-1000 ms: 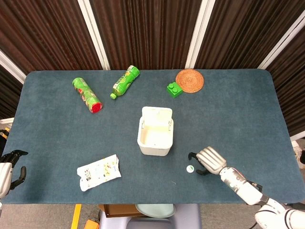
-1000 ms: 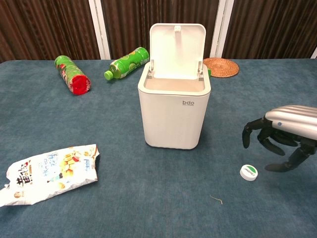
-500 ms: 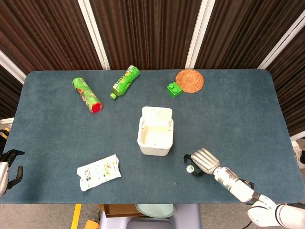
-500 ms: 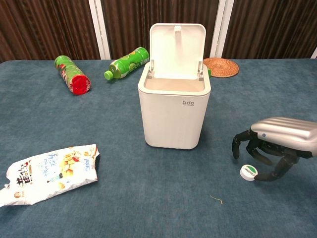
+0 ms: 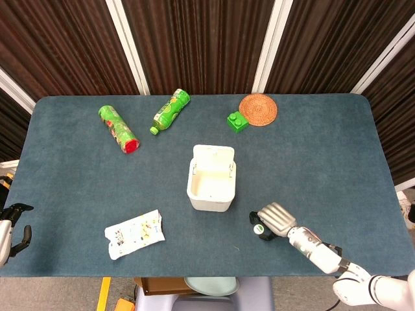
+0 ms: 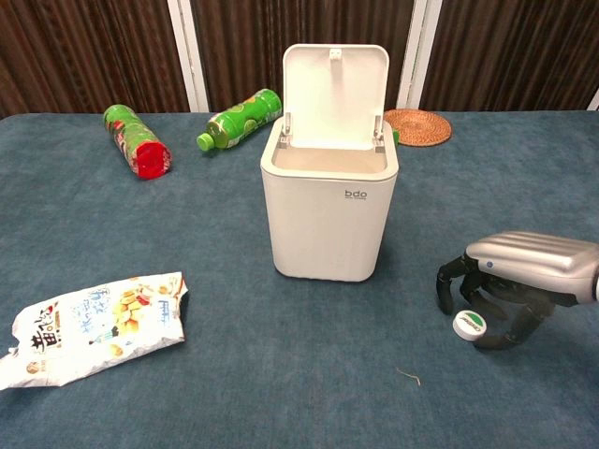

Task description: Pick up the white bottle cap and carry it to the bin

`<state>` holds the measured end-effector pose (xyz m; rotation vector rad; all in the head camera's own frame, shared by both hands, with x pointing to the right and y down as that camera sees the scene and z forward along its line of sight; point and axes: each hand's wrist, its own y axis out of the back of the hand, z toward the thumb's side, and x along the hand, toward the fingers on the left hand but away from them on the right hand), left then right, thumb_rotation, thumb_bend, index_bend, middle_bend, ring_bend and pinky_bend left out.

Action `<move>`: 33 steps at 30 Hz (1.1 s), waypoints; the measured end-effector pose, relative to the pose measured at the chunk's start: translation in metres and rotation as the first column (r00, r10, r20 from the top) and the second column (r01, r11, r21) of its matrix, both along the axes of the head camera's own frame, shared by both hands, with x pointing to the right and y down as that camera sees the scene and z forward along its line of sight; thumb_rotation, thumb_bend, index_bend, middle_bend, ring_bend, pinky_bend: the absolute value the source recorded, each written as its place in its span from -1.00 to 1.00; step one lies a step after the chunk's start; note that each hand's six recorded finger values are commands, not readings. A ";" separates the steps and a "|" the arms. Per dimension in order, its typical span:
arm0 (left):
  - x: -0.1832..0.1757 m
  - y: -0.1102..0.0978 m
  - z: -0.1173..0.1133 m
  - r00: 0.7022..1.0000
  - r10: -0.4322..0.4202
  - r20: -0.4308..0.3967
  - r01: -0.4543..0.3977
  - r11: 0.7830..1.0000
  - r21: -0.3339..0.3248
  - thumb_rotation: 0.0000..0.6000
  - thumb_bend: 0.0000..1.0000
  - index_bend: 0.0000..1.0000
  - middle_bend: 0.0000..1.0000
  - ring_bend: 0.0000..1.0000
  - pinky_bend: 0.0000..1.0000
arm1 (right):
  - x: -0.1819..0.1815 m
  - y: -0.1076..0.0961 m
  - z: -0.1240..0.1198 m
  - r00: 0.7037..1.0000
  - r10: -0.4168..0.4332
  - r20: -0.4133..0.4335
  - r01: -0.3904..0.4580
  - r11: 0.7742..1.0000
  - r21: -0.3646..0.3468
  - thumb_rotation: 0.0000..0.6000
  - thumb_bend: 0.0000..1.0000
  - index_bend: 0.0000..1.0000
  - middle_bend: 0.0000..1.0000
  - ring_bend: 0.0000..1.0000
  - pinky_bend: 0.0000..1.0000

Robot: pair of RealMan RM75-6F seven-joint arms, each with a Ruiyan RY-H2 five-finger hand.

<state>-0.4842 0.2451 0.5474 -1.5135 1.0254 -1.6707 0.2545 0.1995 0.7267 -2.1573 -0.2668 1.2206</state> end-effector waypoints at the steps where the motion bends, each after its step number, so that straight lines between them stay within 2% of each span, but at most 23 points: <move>1: 0.000 0.000 0.000 1.000 -0.001 0.000 0.001 1.000 0.000 1.00 0.10 -0.40 -0.48 -0.42 -0.12 | 0.000 0.000 0.000 1.000 0.000 0.000 0.000 1.000 0.001 1.00 -0.35 0.31 0.74 0.83 0.98; 6: 0.000 0.000 0.000 1.000 -0.001 0.000 0.001 1.000 0.002 1.00 0.11 -0.40 -0.47 -0.42 -0.12 | 0.003 0.000 0.000 1.000 0.001 -0.006 -0.001 1.000 0.014 1.00 -0.35 0.52 0.76 0.86 1.00; 13: 0.000 0.000 0.002 1.000 -0.002 0.001 0.002 1.000 -0.006 1.00 0.11 -0.40 -0.48 -0.42 -0.11 | 0.004 -0.010 -0.018 0.999 0.033 0.032 -0.035 0.997 0.068 1.00 -0.35 0.53 0.77 0.86 1.00; 19: 0.001 0.001 0.004 1.000 0.002 0.006 -0.002 1.000 -0.019 1.00 0.11 -0.40 -0.48 -0.42 -0.11 | -0.003 -0.026 -0.069 0.990 0.062 0.126 -0.085 0.980 0.182 1.00 -0.35 0.53 0.77 0.86 1.00; 26: 0.005 0.002 0.009 1.000 0.019 0.014 -0.019 0.999 -0.038 1.00 0.11 -0.40 -0.48 -0.42 -0.11 | -0.019 -0.041 -0.132 0.984 0.054 0.170 -0.103 0.949 0.298 1.00 -0.35 0.52 0.77 0.86 1.00; 29: 0.005 0.002 0.010 1.000 0.019 0.015 -0.018 0.999 -0.041 1.00 0.11 -0.40 -0.48 -0.42 -0.11 | -0.027 -0.054 -0.153 0.980 0.072 0.186 -0.131 0.936 0.326 1.00 -0.35 0.51 0.77 0.86 1.00; 33: 0.005 0.002 0.010 1.000 0.015 0.014 -0.014 0.999 -0.042 1.00 0.10 -0.40 -0.48 -0.42 -0.11 | -0.037 -0.078 -0.164 0.977 0.093 0.193 -0.159 0.917 0.366 1.00 -0.35 0.51 0.77 0.86 1.00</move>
